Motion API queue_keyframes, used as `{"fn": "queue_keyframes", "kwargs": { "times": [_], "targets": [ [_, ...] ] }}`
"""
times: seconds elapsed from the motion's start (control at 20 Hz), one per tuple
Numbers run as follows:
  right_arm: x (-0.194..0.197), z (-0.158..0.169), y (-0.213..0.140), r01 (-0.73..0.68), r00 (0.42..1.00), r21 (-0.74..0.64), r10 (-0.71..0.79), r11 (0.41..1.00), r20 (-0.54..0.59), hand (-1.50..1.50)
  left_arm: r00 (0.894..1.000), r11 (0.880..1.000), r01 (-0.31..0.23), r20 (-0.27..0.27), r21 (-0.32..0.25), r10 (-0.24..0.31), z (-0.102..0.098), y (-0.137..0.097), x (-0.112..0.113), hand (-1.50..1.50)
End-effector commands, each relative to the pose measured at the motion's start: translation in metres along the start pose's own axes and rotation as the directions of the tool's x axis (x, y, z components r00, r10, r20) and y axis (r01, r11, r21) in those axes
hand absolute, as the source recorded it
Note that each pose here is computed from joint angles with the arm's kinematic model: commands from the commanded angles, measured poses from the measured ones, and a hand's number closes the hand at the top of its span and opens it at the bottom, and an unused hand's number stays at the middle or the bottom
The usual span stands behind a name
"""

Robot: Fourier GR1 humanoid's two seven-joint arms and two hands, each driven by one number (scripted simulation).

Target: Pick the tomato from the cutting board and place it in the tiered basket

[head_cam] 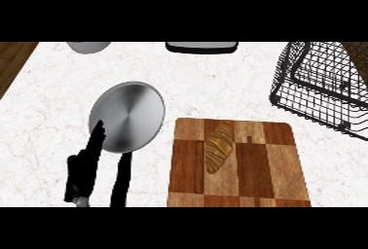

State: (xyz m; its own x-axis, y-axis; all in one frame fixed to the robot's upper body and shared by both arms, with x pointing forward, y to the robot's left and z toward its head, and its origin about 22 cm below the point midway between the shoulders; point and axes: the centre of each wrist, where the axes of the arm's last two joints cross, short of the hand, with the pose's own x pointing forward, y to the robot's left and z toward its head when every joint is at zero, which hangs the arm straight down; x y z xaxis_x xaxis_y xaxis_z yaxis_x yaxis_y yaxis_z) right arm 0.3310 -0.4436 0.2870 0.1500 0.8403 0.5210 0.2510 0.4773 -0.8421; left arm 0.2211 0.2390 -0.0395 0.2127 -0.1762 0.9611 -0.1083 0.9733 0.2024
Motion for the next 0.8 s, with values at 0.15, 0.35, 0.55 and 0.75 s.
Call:
{"fn": "queue_keyframes", "kwargs": {
  "times": [0.15,0.35,0.55,0.75],
  "targets": [
    [0.003,-0.029,0.061,-0.071,0.996,0.031,0.072,0.997,-0.045,1.50,0.999,1.000,-0.009,-0.054,-0.013,0.009,0.004,-0.001,-0.011,0.00],
    [-0.002,-0.038,0.096,-0.010,0.998,0.033,0.012,0.999,-0.066,1.50,0.999,1.000,-0.013,-0.030,0.011,0.013,0.008,-0.007,-0.011,0.00],
    [-0.008,-0.051,0.096,0.134,0.987,0.060,-0.128,0.989,-0.097,1.50,0.998,1.000,-0.010,-0.057,0.001,0.010,0.008,0.003,-0.015,0.00],
    [-0.007,-0.056,0.112,0.367,0.925,0.116,-0.349,0.923,-0.153,-1.50,0.999,1.000,-0.010,-0.038,0.005,0.010,-0.001,-0.006,-0.007,0.00]
  ]
}}
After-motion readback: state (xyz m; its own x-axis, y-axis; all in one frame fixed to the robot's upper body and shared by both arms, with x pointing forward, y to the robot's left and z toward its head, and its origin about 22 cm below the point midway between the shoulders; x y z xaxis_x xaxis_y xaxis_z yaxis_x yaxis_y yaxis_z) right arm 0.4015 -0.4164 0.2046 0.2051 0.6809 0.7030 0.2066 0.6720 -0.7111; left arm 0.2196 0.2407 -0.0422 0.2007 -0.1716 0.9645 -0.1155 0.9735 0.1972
